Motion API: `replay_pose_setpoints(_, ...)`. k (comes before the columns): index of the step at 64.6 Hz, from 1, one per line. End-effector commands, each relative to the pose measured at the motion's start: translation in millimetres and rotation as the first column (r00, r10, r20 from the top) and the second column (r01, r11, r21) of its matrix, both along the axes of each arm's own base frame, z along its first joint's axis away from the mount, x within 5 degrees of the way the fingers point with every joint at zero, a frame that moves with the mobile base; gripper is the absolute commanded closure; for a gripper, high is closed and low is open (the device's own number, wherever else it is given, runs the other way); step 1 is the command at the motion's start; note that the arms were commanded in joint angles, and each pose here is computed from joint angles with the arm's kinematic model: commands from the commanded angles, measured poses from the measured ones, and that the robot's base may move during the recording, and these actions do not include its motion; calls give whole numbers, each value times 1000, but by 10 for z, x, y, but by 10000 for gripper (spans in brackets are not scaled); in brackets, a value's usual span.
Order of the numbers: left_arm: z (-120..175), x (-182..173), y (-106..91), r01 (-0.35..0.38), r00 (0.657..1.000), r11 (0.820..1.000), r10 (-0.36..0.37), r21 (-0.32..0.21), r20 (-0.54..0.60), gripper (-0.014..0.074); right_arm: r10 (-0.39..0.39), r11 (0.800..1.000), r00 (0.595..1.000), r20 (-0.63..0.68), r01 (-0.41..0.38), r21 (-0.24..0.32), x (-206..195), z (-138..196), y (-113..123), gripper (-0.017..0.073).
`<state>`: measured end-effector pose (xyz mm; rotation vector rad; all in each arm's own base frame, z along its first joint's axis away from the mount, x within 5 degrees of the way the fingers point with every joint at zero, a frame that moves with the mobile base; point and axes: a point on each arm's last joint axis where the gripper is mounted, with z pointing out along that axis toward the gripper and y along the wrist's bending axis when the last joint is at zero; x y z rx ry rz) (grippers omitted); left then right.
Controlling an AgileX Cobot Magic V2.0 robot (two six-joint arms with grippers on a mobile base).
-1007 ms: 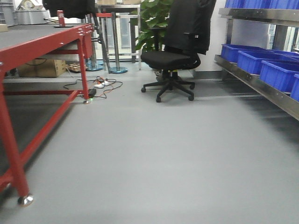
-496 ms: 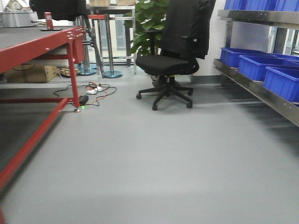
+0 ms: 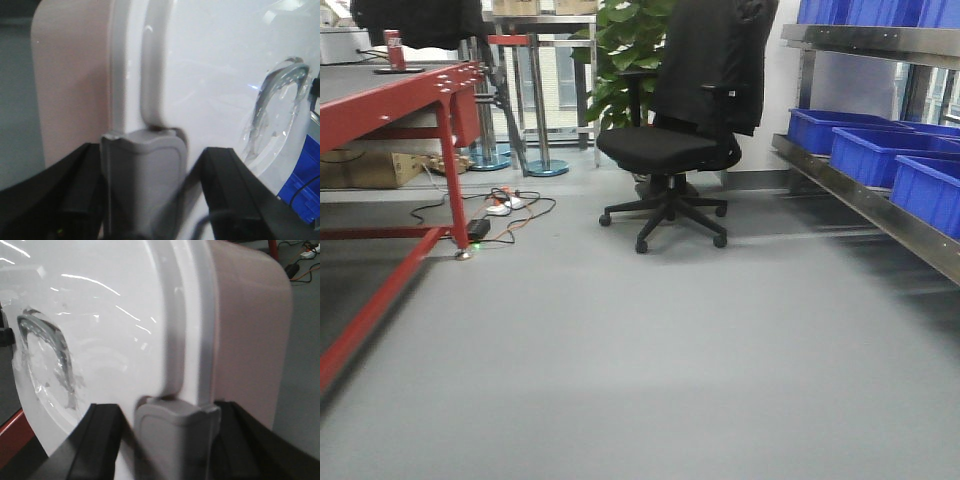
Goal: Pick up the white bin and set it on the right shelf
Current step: 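Drive the base away from the table while holding the bin, then turn and drive toward the steel rack of blue crates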
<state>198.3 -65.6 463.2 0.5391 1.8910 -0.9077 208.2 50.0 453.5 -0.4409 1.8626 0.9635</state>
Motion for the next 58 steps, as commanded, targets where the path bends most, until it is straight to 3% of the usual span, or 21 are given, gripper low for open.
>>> replay_pose_setpoints(1, 270, -197, -129, 131, 990, 977, -122, -166, 65, 332, 151, 978, 986, 72, -160, 136, -249, 265, 141, 150)
replay_pose_setpoints(58, 270, -197, -129, 131, 990, 977, -122, -166, 65, 332, 151, 978, 986, 71, -160, 137, -245, 264, 140, 150)
